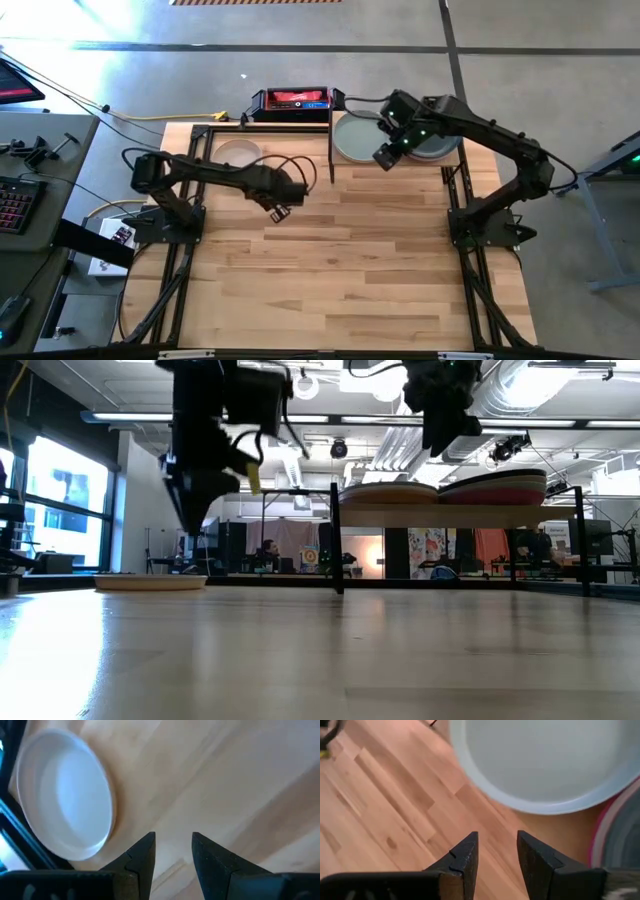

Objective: Place and stack plates onto a shelf
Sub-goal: Stack the white plate on top of the light blue plate on the shelf

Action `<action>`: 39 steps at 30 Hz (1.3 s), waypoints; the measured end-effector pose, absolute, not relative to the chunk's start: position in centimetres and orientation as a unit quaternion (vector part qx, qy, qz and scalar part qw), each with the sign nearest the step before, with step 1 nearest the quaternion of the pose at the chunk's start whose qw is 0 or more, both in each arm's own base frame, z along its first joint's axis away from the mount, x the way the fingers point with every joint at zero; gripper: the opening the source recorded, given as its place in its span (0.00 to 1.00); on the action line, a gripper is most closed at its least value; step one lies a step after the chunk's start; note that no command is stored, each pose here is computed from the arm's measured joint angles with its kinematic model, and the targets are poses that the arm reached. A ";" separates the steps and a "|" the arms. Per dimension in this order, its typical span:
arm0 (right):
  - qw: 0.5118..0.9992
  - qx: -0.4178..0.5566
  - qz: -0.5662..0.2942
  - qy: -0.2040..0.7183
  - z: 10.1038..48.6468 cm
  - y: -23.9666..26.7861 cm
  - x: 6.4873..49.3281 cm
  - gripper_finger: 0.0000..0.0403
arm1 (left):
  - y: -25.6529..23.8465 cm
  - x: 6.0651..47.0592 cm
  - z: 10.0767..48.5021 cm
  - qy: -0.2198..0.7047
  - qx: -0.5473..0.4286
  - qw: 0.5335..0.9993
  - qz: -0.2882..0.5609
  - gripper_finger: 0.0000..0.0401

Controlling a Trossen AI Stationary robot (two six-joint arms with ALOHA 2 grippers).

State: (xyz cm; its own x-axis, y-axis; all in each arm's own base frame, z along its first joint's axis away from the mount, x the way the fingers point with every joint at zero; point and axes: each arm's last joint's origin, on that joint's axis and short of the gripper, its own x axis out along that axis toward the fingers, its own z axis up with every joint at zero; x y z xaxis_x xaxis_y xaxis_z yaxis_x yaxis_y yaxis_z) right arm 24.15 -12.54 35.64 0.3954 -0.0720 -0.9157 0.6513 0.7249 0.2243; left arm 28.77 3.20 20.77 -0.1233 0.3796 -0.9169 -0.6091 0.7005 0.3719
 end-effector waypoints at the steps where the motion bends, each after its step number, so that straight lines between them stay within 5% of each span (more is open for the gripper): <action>1: 0.784 0.287 -0.228 0.500 35.6 -12.3 24.2 0.28 | 3.7 28.5 20.5 0.654 -0.095 0.648 0.380 0.29; 10: 0.786 0.261 -0.207 0.521 35.5 -11.1 24.6 0.28 | 8.2 26.2 18.6 0.687 -0.150 0.591 0.395 0.29; 39: 0.780 0.247 -0.218 0.532 35.5 -10.8 24.5 0.28 | 13.7 24.3 16.0 0.690 -0.195 0.586 0.377 0.29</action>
